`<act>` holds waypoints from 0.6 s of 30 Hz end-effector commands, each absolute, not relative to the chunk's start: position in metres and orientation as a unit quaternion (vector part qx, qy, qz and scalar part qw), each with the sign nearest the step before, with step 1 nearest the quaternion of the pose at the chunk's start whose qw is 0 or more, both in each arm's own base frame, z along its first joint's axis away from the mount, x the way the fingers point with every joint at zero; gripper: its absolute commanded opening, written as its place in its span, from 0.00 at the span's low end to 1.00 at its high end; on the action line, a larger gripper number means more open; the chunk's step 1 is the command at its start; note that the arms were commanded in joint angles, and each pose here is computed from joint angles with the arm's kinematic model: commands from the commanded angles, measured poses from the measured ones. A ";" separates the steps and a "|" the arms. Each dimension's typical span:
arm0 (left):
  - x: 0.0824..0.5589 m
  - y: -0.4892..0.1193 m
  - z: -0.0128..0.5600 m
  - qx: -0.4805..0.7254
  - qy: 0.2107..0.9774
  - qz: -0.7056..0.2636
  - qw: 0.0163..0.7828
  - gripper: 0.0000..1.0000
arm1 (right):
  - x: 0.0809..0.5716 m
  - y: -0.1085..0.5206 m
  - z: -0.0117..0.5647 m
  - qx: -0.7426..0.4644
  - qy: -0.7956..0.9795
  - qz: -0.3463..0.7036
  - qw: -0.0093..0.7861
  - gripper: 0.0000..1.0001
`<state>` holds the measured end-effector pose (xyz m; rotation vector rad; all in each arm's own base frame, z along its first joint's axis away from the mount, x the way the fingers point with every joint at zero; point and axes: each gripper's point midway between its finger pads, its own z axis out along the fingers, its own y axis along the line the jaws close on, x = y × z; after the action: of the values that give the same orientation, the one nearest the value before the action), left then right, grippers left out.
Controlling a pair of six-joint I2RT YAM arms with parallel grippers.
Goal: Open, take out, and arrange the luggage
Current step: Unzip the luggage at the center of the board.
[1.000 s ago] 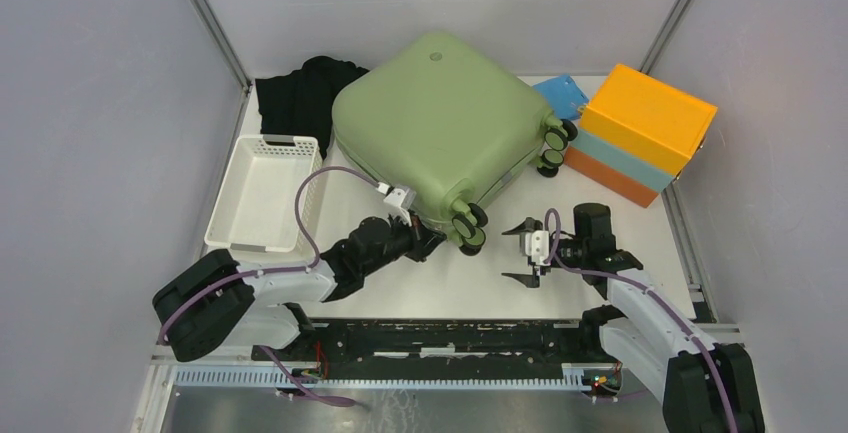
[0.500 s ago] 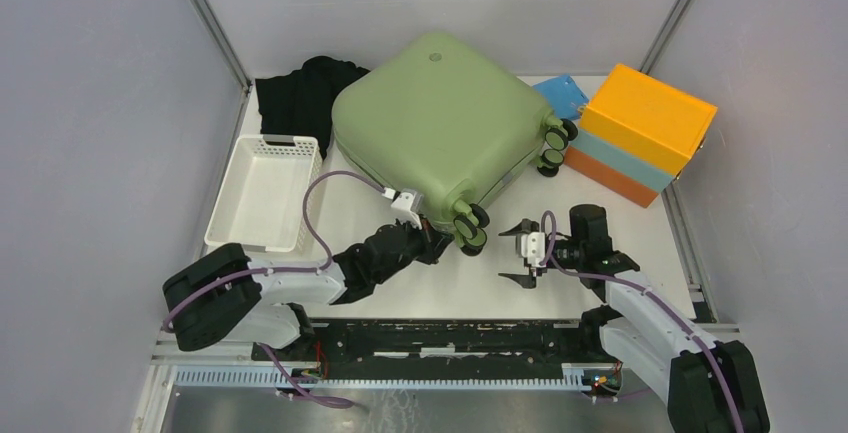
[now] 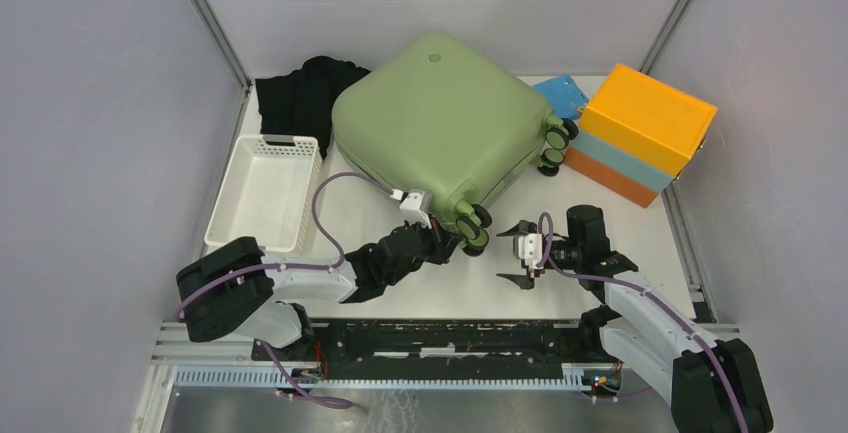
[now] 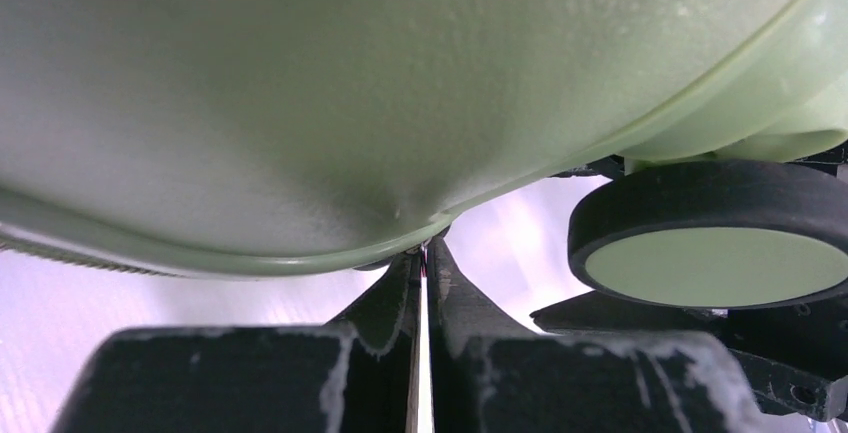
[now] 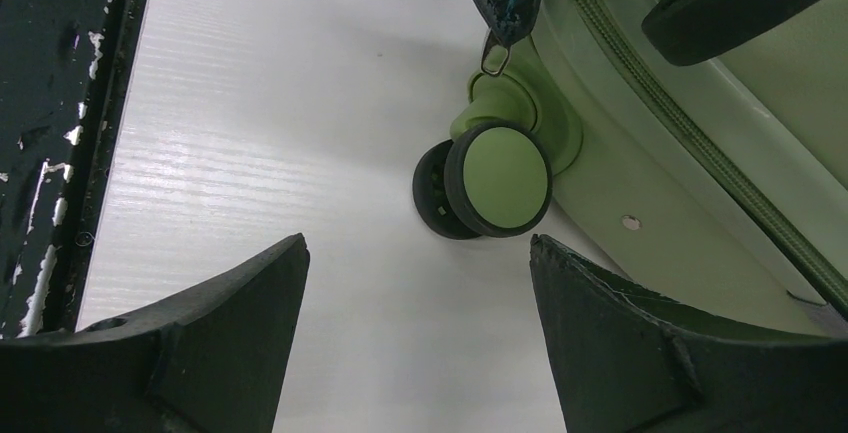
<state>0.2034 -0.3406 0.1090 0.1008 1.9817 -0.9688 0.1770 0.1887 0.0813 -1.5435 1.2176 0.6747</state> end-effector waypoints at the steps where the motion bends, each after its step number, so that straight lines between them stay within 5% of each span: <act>1: 0.186 -0.378 0.146 0.036 0.768 -0.473 0.429 0.08 | 0.179 0.192 0.086 -0.638 0.499 0.280 0.516 0.87; 18: 0.181 -0.365 0.138 0.043 0.783 -0.447 0.431 0.30 | 0.185 0.193 0.088 -0.634 0.500 0.272 0.524 0.85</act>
<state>0.1806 -0.3608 0.1106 0.1520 2.0032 -1.0519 0.1830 0.1912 0.0858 -1.5256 1.2105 0.6537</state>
